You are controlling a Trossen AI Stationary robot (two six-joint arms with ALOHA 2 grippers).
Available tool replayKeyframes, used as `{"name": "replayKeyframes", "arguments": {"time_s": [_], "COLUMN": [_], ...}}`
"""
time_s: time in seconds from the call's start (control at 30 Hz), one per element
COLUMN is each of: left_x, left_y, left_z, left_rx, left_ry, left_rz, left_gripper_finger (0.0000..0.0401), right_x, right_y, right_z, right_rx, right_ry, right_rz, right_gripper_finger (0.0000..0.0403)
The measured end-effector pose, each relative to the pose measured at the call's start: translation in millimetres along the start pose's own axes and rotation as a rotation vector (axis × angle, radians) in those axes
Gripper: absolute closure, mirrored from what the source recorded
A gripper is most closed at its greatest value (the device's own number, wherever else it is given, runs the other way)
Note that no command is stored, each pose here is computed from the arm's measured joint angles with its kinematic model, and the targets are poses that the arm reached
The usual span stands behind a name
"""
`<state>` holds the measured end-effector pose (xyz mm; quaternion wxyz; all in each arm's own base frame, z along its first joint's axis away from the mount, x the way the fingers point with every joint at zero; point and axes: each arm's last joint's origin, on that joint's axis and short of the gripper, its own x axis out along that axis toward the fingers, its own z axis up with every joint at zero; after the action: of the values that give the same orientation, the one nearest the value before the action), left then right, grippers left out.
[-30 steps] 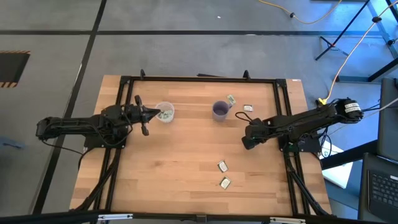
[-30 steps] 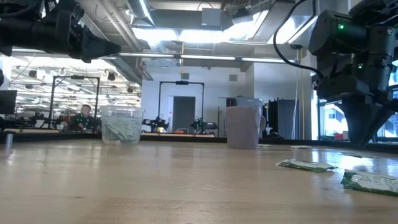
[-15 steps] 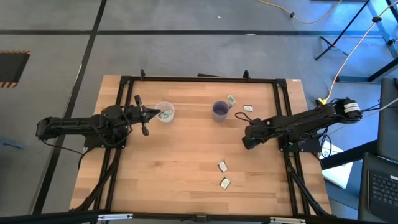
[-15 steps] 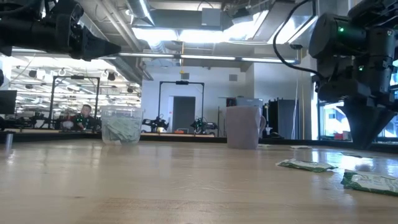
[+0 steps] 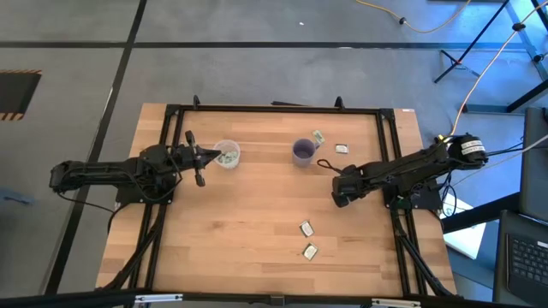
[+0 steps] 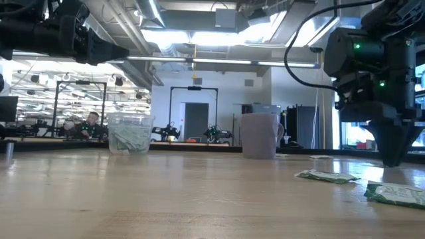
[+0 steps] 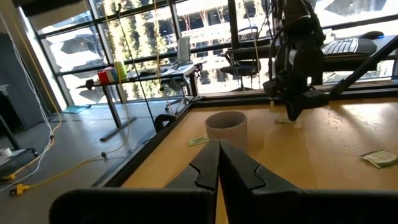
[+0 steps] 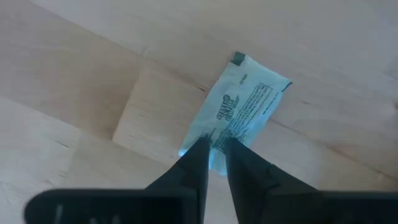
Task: Pick and place Stevia / Truvia into bins
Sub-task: Put the light green stevia packet into the transparent container
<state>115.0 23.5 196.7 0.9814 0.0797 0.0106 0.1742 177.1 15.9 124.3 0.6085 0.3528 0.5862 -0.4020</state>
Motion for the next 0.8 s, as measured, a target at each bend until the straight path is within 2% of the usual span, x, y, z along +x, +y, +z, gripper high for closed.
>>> {"name": "replayKeyframes", "arguments": {"time_s": [0.3, 0.6, 0.73, 0.8], "left_x": [0.0, 0.0, 0.9, 1.8], "left_y": [0.0, 0.1, -1.7, -3.6], "left_z": [0.0, 0.2, -0.8, -1.7], "left_rx": [0.000, 0.030, 0.043, 0.063], "left_ry": [0.000, -0.002, 0.005, 0.011], "left_rz": [0.000, 0.003, -0.029, -0.062], "left_gripper_finger": [0.0395, 0.0393, 0.0381, 0.0372], "right_x": [-5.3, -8.2, -22.0, -31.8], "right_y": [1.5, 4.0, 19.1, 29.5], "right_z": [1.1, 2.2, 8.8, 13.2], "right_rx": [-0.003, -0.060, -0.114, -0.180], "right_ry": [-0.007, -0.015, -0.051, -0.085], "right_rz": [0.015, 0.021, 0.103, 0.166], "right_gripper_finger": [0.0395, 0.0397, 0.0396, 0.0396]}}
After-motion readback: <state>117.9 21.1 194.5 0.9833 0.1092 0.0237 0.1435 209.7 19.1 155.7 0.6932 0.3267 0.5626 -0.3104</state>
